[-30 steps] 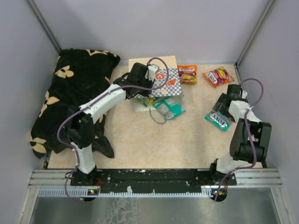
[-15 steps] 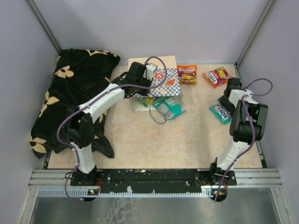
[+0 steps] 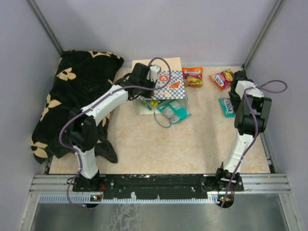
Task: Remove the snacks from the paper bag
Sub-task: Adjust the snack at the center of the board.
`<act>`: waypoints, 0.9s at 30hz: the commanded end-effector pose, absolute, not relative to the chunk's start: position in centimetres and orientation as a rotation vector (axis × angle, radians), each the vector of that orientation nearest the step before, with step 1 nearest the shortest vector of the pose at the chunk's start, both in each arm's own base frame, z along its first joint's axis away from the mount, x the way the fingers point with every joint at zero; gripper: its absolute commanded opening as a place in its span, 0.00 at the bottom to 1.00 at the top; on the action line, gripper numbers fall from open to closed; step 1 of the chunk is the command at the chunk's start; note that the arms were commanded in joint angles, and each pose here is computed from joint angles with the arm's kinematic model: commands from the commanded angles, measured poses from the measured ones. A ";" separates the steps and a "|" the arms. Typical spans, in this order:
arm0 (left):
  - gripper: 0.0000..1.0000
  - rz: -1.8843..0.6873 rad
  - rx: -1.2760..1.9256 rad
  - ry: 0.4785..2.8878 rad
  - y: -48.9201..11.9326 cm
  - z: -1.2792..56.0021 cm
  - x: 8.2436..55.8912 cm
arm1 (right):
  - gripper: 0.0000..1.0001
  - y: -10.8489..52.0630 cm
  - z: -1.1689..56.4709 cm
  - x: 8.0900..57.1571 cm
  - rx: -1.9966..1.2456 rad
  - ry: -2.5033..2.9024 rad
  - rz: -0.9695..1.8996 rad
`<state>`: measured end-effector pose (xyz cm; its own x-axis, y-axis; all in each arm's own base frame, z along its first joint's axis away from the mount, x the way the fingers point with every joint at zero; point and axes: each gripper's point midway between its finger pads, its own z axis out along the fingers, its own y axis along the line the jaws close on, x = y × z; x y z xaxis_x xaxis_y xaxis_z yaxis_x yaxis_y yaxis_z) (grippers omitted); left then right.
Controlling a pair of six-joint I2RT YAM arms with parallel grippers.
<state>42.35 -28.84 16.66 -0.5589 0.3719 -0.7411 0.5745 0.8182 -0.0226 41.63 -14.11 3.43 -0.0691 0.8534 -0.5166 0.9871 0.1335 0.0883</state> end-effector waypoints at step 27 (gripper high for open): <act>0.00 -0.278 0.666 2.230 -27.7 18.2 43.8 | 0.99 -9.5 3.7 47.2 1.896 1.728 -0.218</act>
<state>43.21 -28.06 16.19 -0.5791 0.3971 -0.7120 0.5588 0.8293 0.0080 48.89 -9.15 3.76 0.1336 0.8646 -0.4843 0.9631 0.0020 0.2693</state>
